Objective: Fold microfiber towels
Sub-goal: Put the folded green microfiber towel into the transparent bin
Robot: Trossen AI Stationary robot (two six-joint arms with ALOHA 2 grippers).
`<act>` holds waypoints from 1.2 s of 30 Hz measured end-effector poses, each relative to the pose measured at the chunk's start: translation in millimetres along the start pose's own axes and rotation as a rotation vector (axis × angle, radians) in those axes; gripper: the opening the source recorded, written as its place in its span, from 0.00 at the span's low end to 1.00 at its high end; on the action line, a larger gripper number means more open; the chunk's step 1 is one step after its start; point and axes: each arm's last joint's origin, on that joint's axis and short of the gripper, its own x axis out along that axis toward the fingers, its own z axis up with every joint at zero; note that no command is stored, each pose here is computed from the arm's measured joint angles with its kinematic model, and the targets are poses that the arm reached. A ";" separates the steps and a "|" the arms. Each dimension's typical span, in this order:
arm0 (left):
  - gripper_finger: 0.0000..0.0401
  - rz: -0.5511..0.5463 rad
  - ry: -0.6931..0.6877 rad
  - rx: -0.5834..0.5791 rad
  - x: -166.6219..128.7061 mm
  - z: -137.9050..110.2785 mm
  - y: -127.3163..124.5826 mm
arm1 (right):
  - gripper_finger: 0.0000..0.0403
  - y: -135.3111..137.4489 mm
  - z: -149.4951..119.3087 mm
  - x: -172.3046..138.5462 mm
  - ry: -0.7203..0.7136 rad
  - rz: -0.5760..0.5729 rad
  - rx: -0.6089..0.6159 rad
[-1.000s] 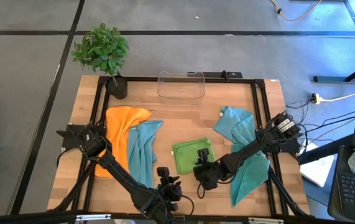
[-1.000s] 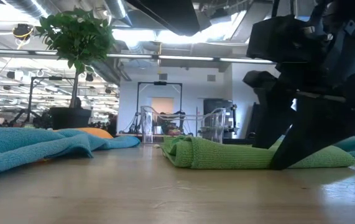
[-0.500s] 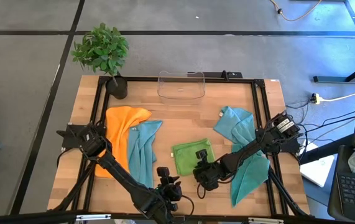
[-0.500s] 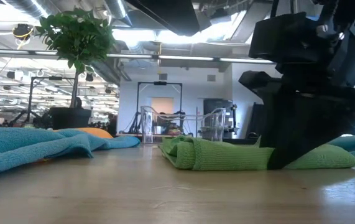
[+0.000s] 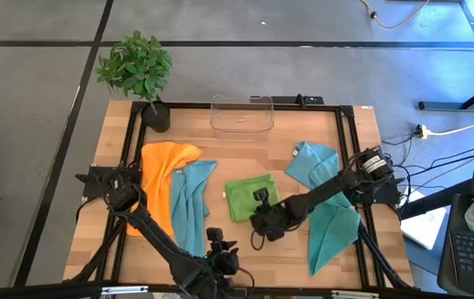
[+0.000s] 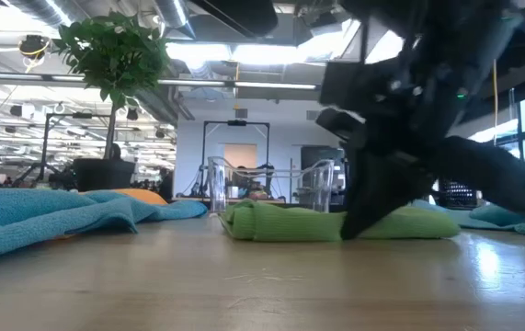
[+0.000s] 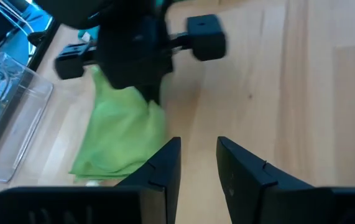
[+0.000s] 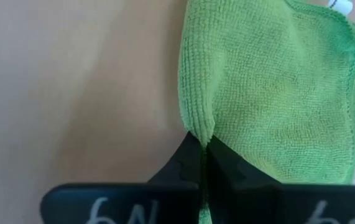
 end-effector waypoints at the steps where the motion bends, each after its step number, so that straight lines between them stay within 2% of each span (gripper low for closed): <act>1: 0.24 -0.003 -0.002 -0.008 -1.7 -0.8 -1.1 | 0.01 -4.3 1.9 -0.5 0.015 -0.012 -0.005; 7: 0.24 -0.025 -0.014 -0.027 -13.1 -6.4 -7.8 | 0.01 -41.2 12.8 -7.4 0.110 -0.137 -0.033; 17: 0.24 -0.030 -0.024 -0.046 -18.2 -8.8 -10.5 | 0.01 -125.4 42.4 -27.0 0.085 -0.182 -0.026; 21: 0.24 -0.030 -0.024 -0.047 -18.1 -8.8 -10.5 | 0.01 -167.4 43.4 -37.0 0.105 -0.215 -0.004; 25: 0.24 -0.034 -0.021 -0.061 -18.2 -9.0 -10.7 | 0.02 -206.6 32.9 -40.0 0.133 -0.238 0.022; 31: 0.24 -0.042 -0.024 -0.078 -22.2 -11.0 -12.9 | 0.01 -255.7 3.7 -31.9 0.130 -0.191 0.075; 36: 0.24 -0.048 -0.024 -0.082 -24.2 -12.1 -14.0 | 0.02 -286.8 -19.0 -26.7 0.071 -0.127 0.108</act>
